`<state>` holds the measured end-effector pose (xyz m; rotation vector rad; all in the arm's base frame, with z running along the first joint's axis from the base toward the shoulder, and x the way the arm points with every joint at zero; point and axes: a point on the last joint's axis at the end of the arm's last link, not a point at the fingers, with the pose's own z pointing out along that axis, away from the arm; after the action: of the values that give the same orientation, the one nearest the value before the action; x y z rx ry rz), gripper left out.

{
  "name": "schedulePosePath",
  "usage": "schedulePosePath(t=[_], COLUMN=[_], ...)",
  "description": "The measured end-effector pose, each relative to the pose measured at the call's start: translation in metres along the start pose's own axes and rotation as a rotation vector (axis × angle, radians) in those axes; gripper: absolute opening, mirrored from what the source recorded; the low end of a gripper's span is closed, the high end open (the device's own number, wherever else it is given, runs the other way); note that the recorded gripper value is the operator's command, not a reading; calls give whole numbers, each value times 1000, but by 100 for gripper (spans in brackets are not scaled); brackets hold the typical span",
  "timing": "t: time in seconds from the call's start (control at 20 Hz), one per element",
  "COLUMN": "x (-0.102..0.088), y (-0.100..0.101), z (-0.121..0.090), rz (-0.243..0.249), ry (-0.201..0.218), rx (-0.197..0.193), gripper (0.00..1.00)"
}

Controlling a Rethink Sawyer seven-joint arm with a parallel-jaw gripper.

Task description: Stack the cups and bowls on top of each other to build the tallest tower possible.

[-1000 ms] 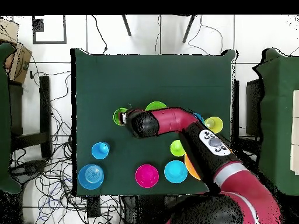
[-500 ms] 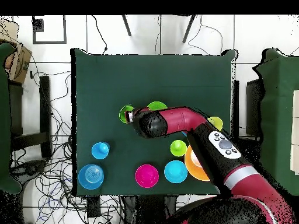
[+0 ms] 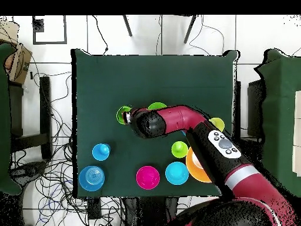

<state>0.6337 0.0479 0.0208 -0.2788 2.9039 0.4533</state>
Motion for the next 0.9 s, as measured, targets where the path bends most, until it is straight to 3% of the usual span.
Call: schedulePosePath(t=[0.25, 0.5, 0.7, 0.9], x=[1, 6, 10, 15], y=[-1, -10, -17, -25], z=[-6, -15, -23, -29], rz=[-6, -24, -64, -151], ry=[39, 88, 125, 159], rx=[-7, 10, 27, 59], gripper=[0, 0, 0, 0])
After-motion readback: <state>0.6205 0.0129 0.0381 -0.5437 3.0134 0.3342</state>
